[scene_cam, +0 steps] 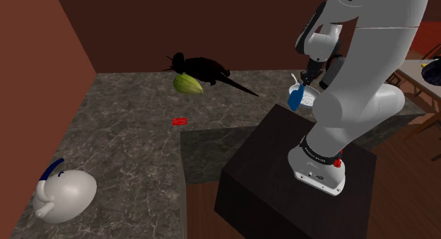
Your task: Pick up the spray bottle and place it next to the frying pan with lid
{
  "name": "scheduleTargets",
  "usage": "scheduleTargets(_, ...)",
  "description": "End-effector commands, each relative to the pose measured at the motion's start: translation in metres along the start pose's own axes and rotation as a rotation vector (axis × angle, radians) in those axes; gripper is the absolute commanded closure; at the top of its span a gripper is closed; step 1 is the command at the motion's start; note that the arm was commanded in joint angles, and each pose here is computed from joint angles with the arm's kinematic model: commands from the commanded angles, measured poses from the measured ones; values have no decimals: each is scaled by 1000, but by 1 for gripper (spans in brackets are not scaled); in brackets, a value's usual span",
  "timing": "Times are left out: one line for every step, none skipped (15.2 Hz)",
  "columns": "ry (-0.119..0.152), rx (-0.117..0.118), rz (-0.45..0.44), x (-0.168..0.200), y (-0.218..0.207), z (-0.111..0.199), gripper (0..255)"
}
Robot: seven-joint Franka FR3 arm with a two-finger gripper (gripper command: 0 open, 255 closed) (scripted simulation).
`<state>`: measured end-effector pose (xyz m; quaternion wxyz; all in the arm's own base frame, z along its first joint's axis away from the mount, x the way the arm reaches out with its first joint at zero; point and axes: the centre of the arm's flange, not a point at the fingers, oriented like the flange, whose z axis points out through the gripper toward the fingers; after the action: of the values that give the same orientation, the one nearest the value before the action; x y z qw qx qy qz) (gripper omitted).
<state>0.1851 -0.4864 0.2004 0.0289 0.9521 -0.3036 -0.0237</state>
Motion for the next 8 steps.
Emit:
scheduleTargets(0,0,0,0,0,0,255)
scheduleTargets(0,0,0,0,0,0,255)
scheduleTargets(0,0,0,0,0,0,0)
scheduleTargets(0,0,0,0,0,0,0)
scheduleTargets(0,0,0,0,0,0,0)
scheduleTargets(0,0,0,0,0,0,0)
scheduleTargets(0,0,0,0,0,0,0)
scheduleTargets(0,0,0,0,0,0,0)
